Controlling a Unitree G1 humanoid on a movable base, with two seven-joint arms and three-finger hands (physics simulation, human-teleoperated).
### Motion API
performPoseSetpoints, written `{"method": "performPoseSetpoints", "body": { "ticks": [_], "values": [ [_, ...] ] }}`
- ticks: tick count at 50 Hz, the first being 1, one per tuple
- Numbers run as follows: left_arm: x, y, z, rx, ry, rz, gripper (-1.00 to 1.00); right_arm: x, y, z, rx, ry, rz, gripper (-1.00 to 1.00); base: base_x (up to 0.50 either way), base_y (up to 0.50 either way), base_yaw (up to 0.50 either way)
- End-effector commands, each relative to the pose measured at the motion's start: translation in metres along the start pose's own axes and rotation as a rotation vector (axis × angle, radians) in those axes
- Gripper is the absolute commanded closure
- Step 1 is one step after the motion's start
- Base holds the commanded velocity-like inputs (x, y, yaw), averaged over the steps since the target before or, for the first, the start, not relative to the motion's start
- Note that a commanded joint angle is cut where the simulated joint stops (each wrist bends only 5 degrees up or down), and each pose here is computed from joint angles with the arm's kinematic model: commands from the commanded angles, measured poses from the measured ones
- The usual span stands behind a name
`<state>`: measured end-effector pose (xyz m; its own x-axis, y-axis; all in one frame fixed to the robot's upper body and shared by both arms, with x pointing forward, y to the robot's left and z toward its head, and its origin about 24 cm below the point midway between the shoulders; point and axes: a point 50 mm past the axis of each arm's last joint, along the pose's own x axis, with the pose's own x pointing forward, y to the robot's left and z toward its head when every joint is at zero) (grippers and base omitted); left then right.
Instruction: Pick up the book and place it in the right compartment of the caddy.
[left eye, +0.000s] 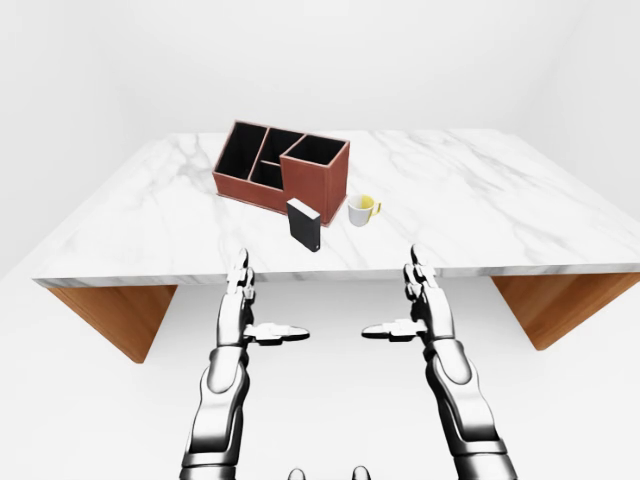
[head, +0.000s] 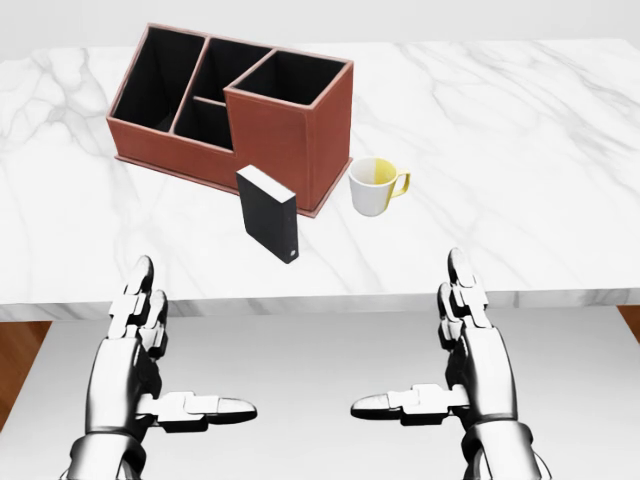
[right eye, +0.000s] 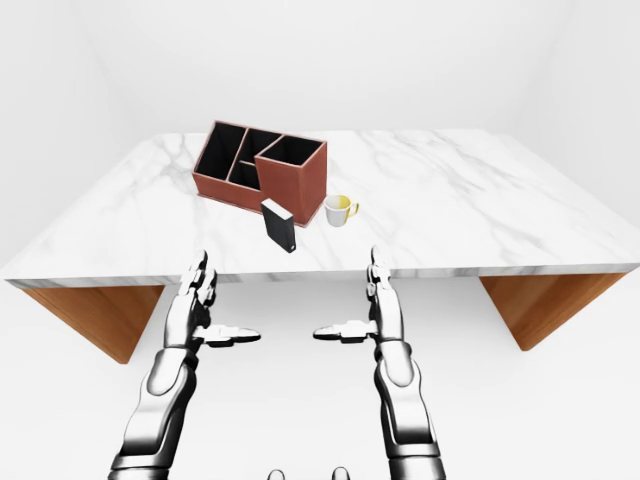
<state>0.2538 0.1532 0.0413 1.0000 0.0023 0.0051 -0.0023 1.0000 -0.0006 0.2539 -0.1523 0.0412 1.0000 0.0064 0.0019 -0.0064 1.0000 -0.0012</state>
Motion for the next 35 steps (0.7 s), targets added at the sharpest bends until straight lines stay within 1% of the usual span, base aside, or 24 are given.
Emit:
{"method": "performPoseSetpoints", "body": {
  "ticks": [1,9,14,17,18,19,20,21,22,23,24,28,29,30,32,34,35],
  "values": [
    [0.0,0.009,0.002,-0.006,-0.018,0.012,-1.0,0.001,-0.006,-0.001,0.001,-0.005,0.014,-1.0,0.0,0.0,0.0],
    [-0.001,0.009,0.003,-0.01,-0.028,0.013,-1.0,0.001,-0.005,0.0,0.004,-0.007,0.017,-1.0,0.0,0.0,0.0],
    [-0.001,0.013,0.004,-0.039,-0.033,0.028,-1.0,0.0,-0.005,0.001,0.004,-0.009,0.016,-1.0,0.0,0.0,0.0],
    [-0.002,0.013,0.006,-0.043,-0.04,0.018,-1.0,0.0,-0.005,-0.001,0.005,-0.01,0.017,-1.0,0.0,0.0,0.0],
    [0.0,0.014,0.008,-0.066,-0.05,0.018,-1.0,0.0,-0.005,-0.001,0.005,-0.01,0.017,-1.0,0.0,0.0,0.0],
    [0.002,0.015,0.011,-0.072,-0.074,0.015,-1.0,0.0,-0.005,-0.001,0.005,-0.009,0.016,-1.0,0.0,0.0,0.0],
    [0.007,0.018,0.014,-0.058,-0.074,0.034,-1.0,0.0,-0.005,-0.001,0.005,-0.009,0.018,-1.0,0.0,0.0,0.0],
    [0.009,0.02,0.016,-0.076,-0.082,0.048,-1.0,0.0,-0.005,-0.001,0.004,-0.008,0.018,-1.0,0.0,0.0,0.0],
    [0.01,0.02,0.019,-0.087,-0.08,0.046,-1.0,0.0,-0.005,-0.001,0.003,-0.008,0.018,-1.0,0.0,0.0,0.0],
    [0.014,0.025,0.028,-0.116,-0.09,0.071,-1.0,0.0,-0.005,-0.001,0.003,-0.008,0.017,-1.0,0.0,0.0,0.0],
    [0.015,0.027,0.035,-0.124,-0.097,0.076,-1.0,0.001,-0.006,-0.001,0.003,-0.008,0.017,-1.0,0.0,0.0,0.0],
    [0.017,0.034,0.071,-0.128,-0.234,0.093,-1.0,0.001,-0.005,0.0,0.003,-0.006,0.018,-1.0,0.0,0.0,0.0],
    [0.018,0.036,0.076,-0.126,-0.254,0.102,-1.0,0.001,-0.005,0.0,0.003,-0.006,0.019,-1.0,0.0,0.0,0.0],
    [0.021,0.039,0.075,-0.123,-0.245,0.116,-1.0,0.001,-0.005,0.0,0.003,-0.007,0.019,-1.0,0.0,0.0,0.0],
    [0.022,0.039,0.073,-0.077,-0.235,0.121,-1.0,0.001,-0.005,0.0,0.003,-0.008,0.019,-1.0,0.0,0.0,0.0],
    [0.021,0.042,0.082,-0.118,-0.274,0.128,-1.0,0.001,-0.006,-0.001,0.003,-0.008,0.019,-1.0,0.0,0.0,0.0],
    [0.02,0.042,0.084,-0.115,-0.282,0.13,-1.0,0.001,-0.006,-0.001,0.003,-0.009,0.019,-1.0,0.0,0.0,0.0]
  ]
}}
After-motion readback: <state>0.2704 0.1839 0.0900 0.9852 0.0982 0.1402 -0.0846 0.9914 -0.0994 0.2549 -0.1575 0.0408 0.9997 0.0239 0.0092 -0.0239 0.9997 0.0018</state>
